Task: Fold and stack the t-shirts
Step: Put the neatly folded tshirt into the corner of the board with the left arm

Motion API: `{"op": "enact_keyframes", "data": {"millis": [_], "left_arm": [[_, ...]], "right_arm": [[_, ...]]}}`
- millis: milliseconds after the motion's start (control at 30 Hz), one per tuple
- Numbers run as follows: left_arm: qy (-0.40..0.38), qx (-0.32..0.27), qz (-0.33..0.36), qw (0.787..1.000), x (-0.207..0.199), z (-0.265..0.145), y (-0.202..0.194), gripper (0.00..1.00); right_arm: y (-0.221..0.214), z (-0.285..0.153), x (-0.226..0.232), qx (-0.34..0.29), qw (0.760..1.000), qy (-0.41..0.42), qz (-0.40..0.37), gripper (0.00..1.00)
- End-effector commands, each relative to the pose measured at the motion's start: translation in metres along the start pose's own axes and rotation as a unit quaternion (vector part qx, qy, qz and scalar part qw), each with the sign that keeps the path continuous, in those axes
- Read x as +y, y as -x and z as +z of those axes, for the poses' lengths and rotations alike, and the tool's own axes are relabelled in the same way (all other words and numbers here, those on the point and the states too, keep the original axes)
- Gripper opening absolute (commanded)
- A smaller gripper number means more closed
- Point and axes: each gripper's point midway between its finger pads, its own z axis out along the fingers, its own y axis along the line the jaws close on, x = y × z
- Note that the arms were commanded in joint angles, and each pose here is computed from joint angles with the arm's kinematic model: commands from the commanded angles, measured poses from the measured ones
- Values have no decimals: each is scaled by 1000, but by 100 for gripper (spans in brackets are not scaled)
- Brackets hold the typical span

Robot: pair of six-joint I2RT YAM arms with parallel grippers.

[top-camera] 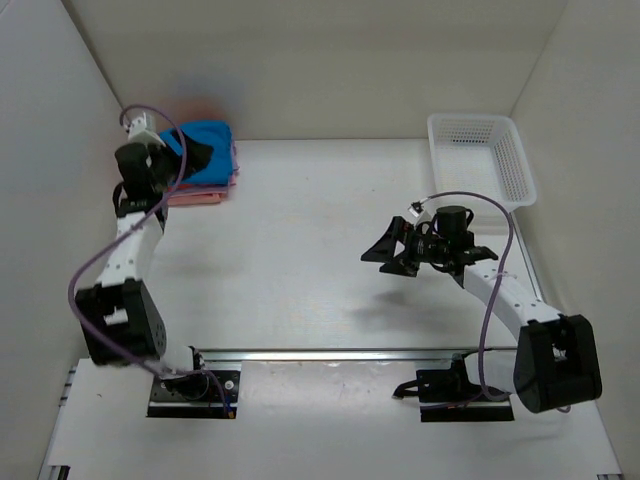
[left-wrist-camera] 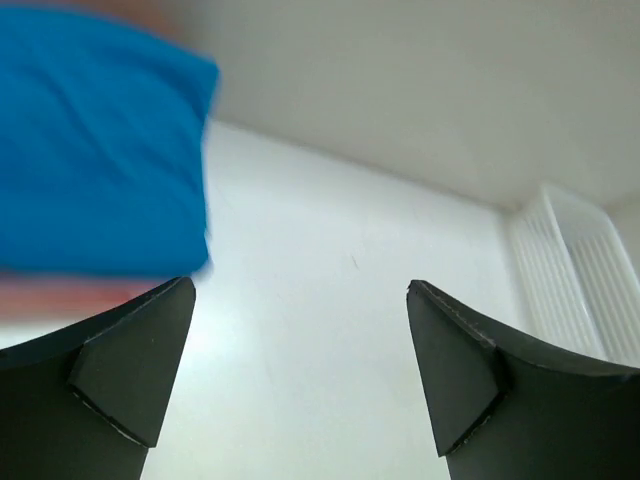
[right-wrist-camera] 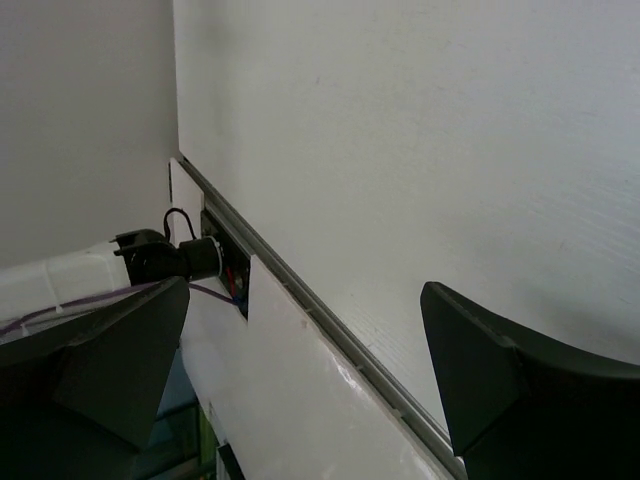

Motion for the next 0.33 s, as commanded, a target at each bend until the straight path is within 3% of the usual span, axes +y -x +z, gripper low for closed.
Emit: {"op": "enact_keyframes", "data": {"millis": [0,33,167,300], "left_arm": [[-51,37,8,998,-36,-55,-48,99],[-41,54,13,998,-31,-65,-71,99],[-35,36,76,996,-34,-115,-80,99],[-5,94,103,990,-25,-141,-103,98]], "right_arm": [[1,-13,12,-21,999,8,-39,99],[0,-16,14,-27,999,11,-43,99],[-14,-18,10,-28,998,22,-45,99],[-31,-15,12,-23,998,37,-48,99]]}}
